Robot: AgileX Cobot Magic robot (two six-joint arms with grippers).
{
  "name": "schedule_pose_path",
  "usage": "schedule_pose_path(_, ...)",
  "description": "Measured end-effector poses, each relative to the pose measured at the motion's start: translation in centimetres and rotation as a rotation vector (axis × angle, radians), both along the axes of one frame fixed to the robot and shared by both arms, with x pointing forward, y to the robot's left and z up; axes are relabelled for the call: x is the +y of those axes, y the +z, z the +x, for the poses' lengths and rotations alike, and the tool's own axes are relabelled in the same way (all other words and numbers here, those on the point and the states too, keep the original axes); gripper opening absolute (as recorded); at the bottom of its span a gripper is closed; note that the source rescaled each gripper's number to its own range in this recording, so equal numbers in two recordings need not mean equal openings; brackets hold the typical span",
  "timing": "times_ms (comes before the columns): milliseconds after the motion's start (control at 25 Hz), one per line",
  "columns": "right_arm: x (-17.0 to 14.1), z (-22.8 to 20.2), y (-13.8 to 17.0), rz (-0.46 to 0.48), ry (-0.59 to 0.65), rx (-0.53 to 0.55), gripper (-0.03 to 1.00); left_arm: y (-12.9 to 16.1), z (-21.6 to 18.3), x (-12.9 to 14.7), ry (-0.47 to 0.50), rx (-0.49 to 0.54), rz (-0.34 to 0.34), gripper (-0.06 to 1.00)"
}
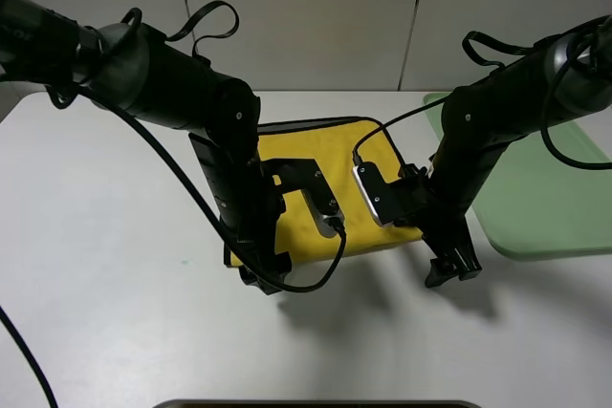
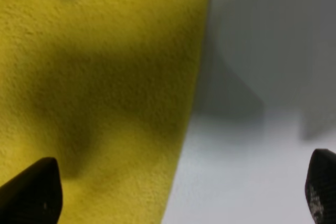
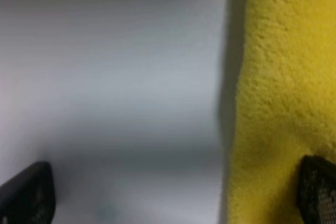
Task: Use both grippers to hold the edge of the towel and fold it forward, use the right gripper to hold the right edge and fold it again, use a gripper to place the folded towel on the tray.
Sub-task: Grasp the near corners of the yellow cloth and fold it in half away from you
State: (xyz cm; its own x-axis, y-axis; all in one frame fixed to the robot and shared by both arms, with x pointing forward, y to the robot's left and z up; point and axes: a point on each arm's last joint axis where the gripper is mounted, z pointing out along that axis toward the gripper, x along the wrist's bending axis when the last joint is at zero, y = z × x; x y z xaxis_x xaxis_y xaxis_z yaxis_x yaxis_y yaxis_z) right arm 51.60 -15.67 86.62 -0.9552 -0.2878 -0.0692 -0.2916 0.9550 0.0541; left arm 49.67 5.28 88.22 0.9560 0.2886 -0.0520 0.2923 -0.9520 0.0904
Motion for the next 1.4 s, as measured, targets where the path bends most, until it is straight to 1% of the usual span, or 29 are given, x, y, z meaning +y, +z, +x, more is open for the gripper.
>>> schedule_pose_path(120,0.0,0.0,0.0,0.004,-0.004,0.001,1.0,-0.3,0.0,0.0,0.0,0.004,0.004,0.92)
schedule_pose_path(280,0.1,0.0,0.0,0.007,0.001,0.001,1.0,-1.4,0.0,0.0,0.001,0.022,0.021,0.92)
schedule_pose_path(560,0.1,0.0,0.0,0.013,-0.003,0.002,1.0,-1.5,0.1,-0.1,0.0,0.024,0.023,0.91)
schedule_pose_path(680,0.1,0.0,0.0,0.013,-0.002,0.002,1.0,-1.5,0.1,-0.1,-0.001,0.024,0.023,0.88)
schedule_pose_path(960,0.1,0.0,0.0,0.014,-0.002,0.002,1.0,-1.6,0.3,-0.1,-0.011,0.003,0.022,0.72)
schedule_pose_path(1200,0.1,0.0,0.0,0.015,-0.003,-0.001,1.0,-1.7,0.4,-0.1,-0.013,0.001,0.022,0.5)
schedule_pose_path(1280,0.1,0.0,0.0,0.016,-0.004,-0.001,0.97,-1.7,0.4,-0.2,-0.013,0.001,0.021,0.43)
schedule_pose_path(1400,0.2,0.0,0.0,0.018,-0.006,0.0,0.87,-1.7,0.4,-0.2,-0.012,0.0,0.02,0.34)
